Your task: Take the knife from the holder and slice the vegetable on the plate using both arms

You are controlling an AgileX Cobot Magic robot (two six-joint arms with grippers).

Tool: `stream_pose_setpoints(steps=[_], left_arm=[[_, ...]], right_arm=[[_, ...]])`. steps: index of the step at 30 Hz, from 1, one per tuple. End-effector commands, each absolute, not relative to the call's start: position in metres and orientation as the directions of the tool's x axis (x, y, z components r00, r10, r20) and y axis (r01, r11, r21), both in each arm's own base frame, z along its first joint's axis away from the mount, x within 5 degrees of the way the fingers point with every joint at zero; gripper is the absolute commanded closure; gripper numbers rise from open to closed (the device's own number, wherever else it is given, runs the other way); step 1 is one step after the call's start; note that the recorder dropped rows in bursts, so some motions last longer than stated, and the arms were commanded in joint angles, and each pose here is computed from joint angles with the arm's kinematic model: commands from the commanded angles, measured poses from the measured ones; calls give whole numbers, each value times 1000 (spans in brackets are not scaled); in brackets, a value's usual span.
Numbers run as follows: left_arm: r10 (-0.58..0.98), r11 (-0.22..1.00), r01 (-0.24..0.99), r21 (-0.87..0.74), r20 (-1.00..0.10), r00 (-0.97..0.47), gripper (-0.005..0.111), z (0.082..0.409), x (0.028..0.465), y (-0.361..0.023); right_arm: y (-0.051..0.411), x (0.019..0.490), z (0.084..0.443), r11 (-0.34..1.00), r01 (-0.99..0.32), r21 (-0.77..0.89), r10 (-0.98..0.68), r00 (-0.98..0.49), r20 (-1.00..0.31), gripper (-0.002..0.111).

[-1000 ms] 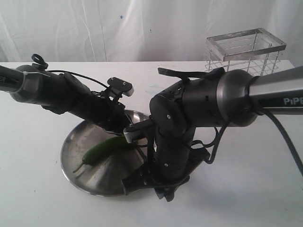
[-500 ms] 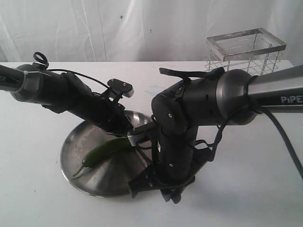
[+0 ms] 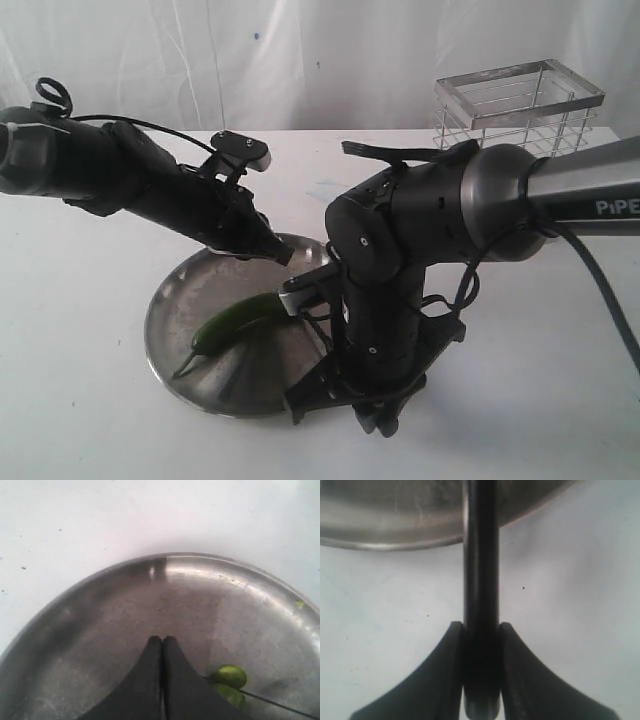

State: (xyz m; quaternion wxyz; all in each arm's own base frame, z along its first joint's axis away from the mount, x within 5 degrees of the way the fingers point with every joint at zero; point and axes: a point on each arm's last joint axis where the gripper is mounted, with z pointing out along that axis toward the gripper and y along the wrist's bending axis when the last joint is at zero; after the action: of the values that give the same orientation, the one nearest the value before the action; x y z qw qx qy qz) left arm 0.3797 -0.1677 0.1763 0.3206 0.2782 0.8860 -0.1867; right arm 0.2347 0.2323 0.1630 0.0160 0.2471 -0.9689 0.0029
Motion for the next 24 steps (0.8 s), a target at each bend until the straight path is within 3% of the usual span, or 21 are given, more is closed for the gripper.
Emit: stream_pose_setpoints(steps=[1, 5, 12, 24], left_arm=[[355, 756, 611, -234, -638, -683, 107, 170, 375, -170], [344, 762, 590, -266, -606, -718, 107, 152, 377, -172], [347, 732, 613, -298, -612, -711, 107, 154, 374, -175], [355, 736, 617, -280, -616, -703, 107, 153, 375, -174]], right_arm=[[233, 238, 164, 884, -467, 26, -467, -884, 0, 108], [237, 239, 164, 889, -456, 51, -455, -890, -28, 108], [244, 247, 164, 897, -433, 86, -420, -897, -138, 108], [247, 250, 155, 909, -407, 92, -392, -909, -144, 108]])
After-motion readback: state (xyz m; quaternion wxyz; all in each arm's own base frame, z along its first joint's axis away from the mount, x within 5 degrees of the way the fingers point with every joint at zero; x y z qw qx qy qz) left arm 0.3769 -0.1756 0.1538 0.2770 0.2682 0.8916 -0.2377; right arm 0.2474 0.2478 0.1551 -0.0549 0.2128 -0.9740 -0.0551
